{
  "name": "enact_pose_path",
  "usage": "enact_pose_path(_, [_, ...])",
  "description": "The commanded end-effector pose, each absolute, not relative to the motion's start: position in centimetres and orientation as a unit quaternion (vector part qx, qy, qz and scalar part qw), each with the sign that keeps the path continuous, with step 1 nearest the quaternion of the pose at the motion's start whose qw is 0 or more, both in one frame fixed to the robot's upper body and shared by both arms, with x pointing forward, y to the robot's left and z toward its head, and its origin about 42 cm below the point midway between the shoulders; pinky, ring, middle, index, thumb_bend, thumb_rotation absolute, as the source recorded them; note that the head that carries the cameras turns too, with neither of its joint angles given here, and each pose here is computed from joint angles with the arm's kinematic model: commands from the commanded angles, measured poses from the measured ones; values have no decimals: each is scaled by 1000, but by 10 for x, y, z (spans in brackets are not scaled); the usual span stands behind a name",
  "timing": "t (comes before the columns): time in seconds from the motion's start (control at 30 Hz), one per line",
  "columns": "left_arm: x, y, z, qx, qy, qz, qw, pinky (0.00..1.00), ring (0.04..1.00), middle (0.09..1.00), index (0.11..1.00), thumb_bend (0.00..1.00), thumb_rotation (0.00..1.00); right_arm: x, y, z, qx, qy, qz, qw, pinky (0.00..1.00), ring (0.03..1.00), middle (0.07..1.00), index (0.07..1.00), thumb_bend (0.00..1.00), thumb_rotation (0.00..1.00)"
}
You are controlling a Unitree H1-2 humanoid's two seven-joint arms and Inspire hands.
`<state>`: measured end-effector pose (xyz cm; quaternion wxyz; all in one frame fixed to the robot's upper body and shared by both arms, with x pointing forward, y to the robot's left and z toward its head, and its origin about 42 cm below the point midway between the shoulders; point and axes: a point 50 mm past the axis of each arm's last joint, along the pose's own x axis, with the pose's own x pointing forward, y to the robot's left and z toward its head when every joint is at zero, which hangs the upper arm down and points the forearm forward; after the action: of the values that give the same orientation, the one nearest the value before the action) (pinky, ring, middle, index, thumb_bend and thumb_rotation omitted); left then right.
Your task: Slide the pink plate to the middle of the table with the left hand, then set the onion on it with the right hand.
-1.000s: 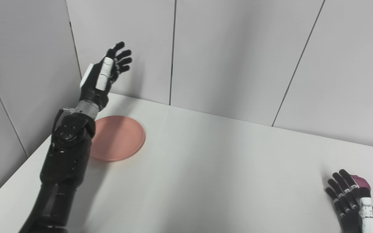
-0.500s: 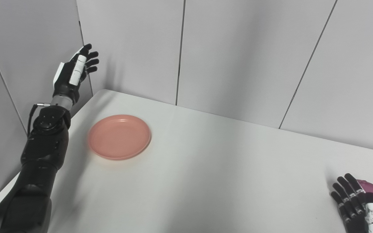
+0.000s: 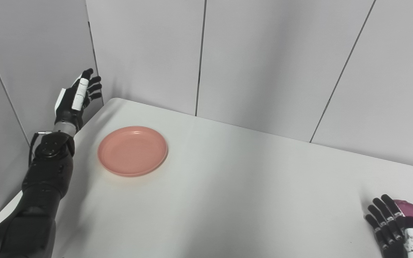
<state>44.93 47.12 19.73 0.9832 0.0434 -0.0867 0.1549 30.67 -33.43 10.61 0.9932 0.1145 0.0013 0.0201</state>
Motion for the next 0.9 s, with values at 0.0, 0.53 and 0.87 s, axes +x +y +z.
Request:
enact_pose_path(0.0, [457, 472, 215, 38, -124, 153, 980, 798, 848, 857, 883, 852, 896, 278, -324, 64, 143, 93, 8, 985, 924, 921, 894, 902, 912, 769])
enact_pose_path(0.53, [444, 470, 159, 16, -61, 142, 988, 723, 800, 814, 839, 940, 817, 276, -315, 81, 144, 85, 10, 986, 992, 965, 929, 944, 842, 808])
enact_pose_path(0.87, [437, 470, 145, 27, -40, 131, 990, 755, 805, 817, 813, 900, 809, 277, -310, 86, 147, 84, 10, 986, 1000, 982, 945, 958, 785, 846])
